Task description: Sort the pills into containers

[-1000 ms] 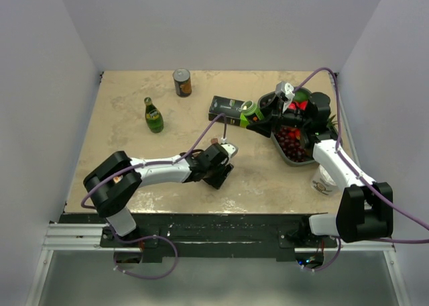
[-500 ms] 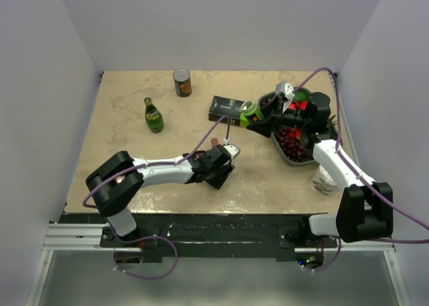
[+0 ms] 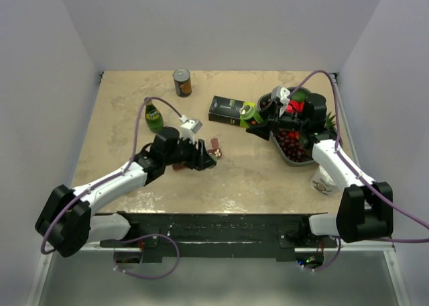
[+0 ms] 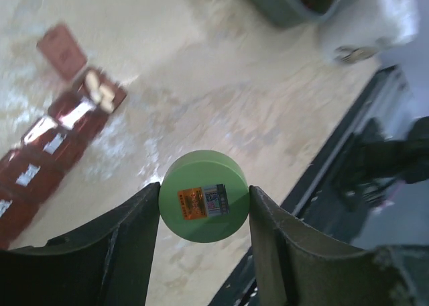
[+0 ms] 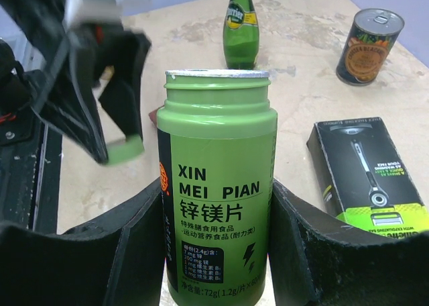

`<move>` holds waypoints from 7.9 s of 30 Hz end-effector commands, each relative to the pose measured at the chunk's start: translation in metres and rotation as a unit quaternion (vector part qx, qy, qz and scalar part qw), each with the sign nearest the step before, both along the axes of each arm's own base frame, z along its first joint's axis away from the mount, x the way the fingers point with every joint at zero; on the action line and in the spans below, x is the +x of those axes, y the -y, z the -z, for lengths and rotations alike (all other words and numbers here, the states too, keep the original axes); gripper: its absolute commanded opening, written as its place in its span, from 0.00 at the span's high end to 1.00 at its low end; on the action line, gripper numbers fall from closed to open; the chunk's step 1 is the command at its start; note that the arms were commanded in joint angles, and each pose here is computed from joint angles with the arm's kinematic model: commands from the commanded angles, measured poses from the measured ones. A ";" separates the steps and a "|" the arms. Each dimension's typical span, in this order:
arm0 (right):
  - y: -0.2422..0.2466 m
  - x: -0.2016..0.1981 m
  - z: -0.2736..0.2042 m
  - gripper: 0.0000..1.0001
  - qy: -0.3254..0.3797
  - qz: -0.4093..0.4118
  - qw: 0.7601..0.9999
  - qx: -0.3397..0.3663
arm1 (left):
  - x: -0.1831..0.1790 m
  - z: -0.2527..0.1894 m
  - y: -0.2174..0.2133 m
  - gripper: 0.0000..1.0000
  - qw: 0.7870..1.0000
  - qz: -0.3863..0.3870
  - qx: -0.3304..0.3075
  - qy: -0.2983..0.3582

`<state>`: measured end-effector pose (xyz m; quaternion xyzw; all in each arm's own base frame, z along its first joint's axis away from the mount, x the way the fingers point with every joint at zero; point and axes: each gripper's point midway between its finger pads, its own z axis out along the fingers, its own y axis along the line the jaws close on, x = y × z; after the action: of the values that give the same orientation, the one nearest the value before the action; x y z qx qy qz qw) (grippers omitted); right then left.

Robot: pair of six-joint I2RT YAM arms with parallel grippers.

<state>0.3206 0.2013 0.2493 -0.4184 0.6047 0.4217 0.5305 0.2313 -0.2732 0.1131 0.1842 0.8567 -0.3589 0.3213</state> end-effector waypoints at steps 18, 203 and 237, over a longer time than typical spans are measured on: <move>-0.059 -0.033 0.031 0.98 0.043 -0.092 0.993 -0.066 | 0.026 -0.167 -0.017 0.90 0.914 0.034 -0.403 -0.041; -0.139 -0.138 0.015 1.00 -0.102 -0.287 0.952 0.026 | -0.003 -0.110 0.000 0.56 0.921 0.325 -0.065 0.204; -0.132 -0.080 0.042 1.00 0.010 -0.161 0.982 -0.095 | 0.037 -0.166 -0.046 0.09 0.972 -0.117 -0.200 0.035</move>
<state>0.2202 0.3344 0.1789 -0.5488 0.5786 0.4851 0.3587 0.2558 -0.2336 0.3027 0.1519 0.7310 -0.4703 0.4705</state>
